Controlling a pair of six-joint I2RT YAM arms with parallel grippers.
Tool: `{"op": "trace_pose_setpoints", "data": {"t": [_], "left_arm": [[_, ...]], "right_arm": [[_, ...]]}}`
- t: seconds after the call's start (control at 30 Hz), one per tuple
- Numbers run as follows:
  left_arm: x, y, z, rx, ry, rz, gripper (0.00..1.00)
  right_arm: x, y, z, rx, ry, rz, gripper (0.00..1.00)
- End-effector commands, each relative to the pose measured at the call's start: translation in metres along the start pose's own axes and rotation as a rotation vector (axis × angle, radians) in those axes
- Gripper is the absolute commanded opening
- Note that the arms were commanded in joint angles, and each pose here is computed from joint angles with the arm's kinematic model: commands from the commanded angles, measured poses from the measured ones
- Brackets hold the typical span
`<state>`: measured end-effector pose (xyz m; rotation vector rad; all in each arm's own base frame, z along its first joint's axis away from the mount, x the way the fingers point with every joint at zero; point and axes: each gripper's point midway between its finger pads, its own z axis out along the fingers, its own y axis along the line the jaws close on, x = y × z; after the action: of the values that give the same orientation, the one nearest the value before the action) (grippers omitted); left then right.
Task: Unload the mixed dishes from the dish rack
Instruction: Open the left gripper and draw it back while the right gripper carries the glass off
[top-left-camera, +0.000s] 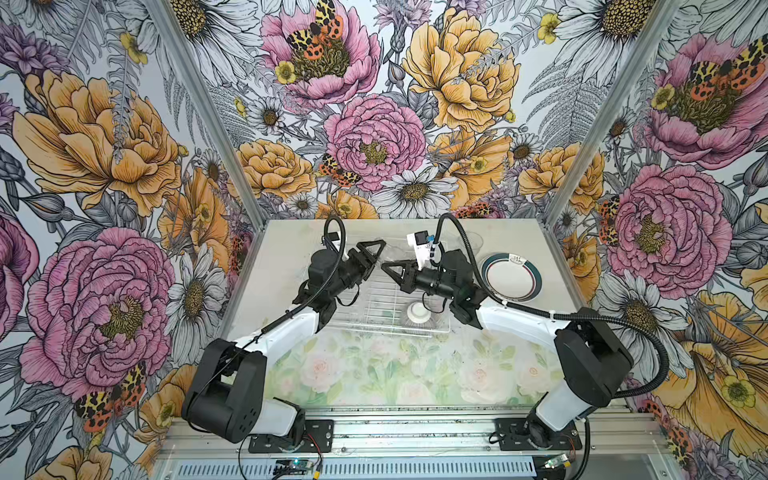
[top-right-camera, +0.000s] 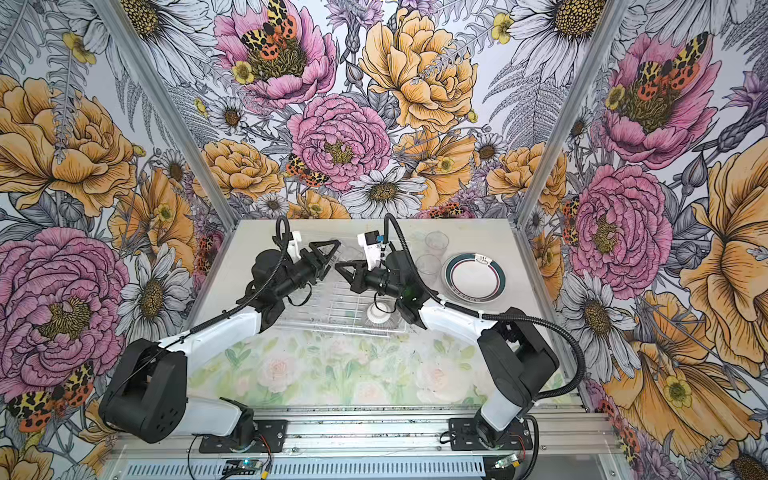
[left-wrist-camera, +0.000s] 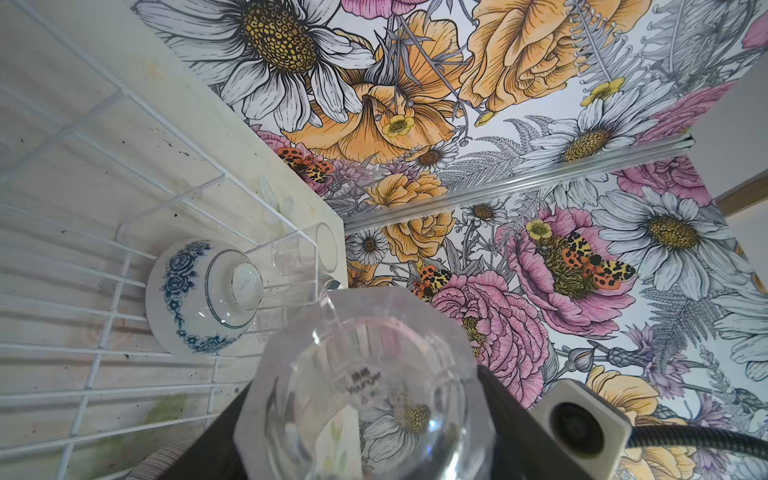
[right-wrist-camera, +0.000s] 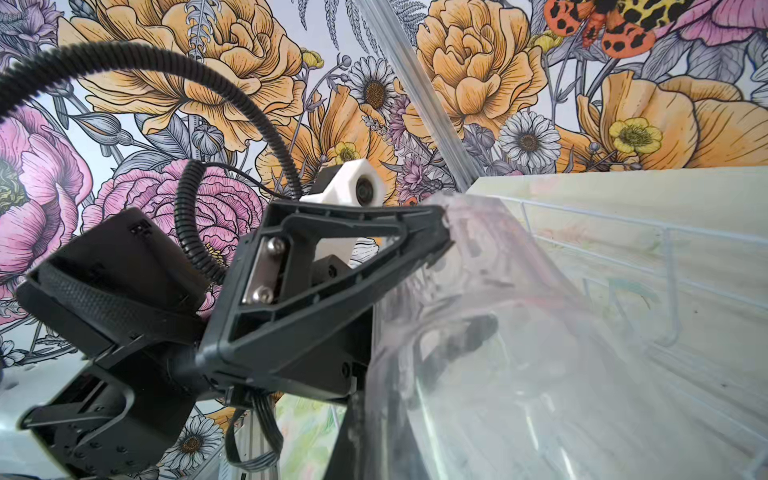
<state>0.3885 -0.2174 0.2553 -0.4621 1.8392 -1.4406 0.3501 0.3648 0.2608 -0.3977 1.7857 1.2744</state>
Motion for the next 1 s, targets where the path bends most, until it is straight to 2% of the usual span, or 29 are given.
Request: {"op": "trace_pose_setpoints", "data": {"t": [0.0, 0.3, 0.43, 0.57, 0.73, 0.87, 0.97], "left_arm": [[0.003, -0.007, -0.011, 0.022, 0.003, 0.113, 0.99], [0.002, 0.003, -0.025, -0.073, -0.028, 0.211, 0.99], [0.009, 0.012, -0.031, -0.116, -0.023, 0.264, 0.99], [0.02, 0.022, -0.04, -0.213, -0.032, 0.391, 0.98], [0.03, 0.026, -0.051, -0.286, -0.053, 0.51, 0.99], [0.034, 0.029, -0.051, -0.288, -0.054, 0.512, 0.99], [0.04, 0.037, -0.047, -0.3, -0.028, 0.501, 0.99]], "right_arm": [[-0.017, -0.037, -0.007, 0.184, -0.063, -0.002, 0.0], [-0.019, -0.051, -0.035, 0.316, -0.065, -0.04, 0.0], [-0.028, -0.067, -0.071, 0.489, -0.05, -0.106, 0.0], [-0.035, -0.087, -0.12, 0.676, -0.041, -0.12, 0.0], [-0.026, -0.116, -0.173, 0.868, 0.035, -0.084, 0.0], [-0.009, -0.132, -0.204, 0.962, 0.121, -0.001, 0.0], [0.009, -0.142, -0.213, 1.004, 0.224, 0.028, 0.0]]}}
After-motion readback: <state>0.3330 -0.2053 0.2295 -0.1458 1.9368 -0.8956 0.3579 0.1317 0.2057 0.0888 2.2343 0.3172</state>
